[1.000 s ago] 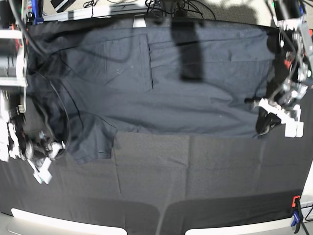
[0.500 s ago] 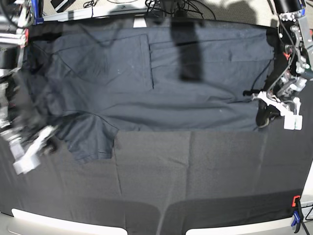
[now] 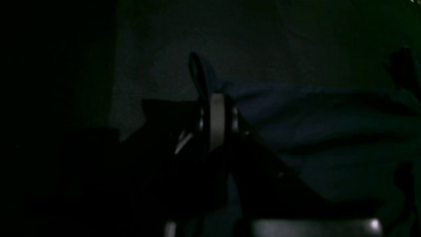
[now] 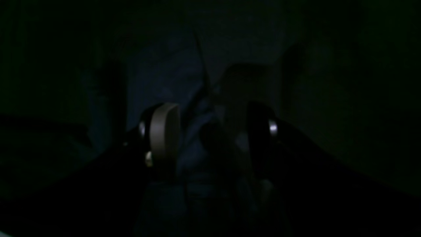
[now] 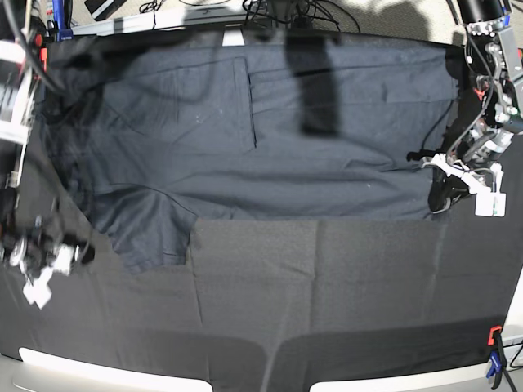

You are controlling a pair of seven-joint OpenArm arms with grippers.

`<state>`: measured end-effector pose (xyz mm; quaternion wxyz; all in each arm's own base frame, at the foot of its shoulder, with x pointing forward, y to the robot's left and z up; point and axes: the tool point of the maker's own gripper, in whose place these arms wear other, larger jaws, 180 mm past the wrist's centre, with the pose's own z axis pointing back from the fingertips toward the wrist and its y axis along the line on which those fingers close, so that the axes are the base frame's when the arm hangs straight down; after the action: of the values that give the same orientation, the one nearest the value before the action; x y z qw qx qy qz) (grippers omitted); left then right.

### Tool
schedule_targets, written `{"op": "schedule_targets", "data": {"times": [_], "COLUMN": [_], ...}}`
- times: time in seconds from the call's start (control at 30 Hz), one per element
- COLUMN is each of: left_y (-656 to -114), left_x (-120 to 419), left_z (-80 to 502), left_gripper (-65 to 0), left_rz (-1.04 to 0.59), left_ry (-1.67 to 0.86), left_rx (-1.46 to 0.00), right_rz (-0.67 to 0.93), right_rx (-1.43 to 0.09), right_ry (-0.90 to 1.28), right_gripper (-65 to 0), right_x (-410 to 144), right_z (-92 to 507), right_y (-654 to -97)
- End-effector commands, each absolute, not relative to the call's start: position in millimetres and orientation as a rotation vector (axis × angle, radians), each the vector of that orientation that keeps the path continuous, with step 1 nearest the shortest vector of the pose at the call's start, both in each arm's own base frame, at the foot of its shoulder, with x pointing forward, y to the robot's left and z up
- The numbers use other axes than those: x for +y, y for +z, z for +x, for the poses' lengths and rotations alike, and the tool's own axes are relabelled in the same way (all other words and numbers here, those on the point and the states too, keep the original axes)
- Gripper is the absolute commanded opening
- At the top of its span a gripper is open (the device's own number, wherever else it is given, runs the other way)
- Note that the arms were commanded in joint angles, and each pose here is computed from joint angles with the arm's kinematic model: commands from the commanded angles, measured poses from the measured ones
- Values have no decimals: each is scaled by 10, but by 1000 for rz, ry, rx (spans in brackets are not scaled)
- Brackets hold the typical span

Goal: Layout the t-shirt on the table in an organized manner, then fold the t-shirt properly
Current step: 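Reposition the right gripper along the shirt's side edge while the left holds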

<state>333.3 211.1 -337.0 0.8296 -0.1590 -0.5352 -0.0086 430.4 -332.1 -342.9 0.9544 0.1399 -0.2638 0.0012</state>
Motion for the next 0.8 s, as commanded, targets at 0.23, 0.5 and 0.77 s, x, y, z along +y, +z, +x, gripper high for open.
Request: {"op": "schedule_targets", "data": {"times": [0.23,0.5,0.77], "left_y": [-3229,-3241,-3227], "left_x": [2153,2153,2155], "left_z": [3387,3378,3384], "left_gripper": [-650,-650,-650], "left_rz": [-332,-332,-332], "left_ry": [-27,-27,-26], "left_rx": [-1174,-1170,-1178], "right_rz": [243,150,324], "right_rx": [-445,-399,-320], "right_ry": [-52,-34,-37], "right_gripper": [-334,-334,-335], "right_x": [-3153,-3074,-2746], "right_z": [4403,4400,4271], "right_y": [-3679,-3853,-3844]}}
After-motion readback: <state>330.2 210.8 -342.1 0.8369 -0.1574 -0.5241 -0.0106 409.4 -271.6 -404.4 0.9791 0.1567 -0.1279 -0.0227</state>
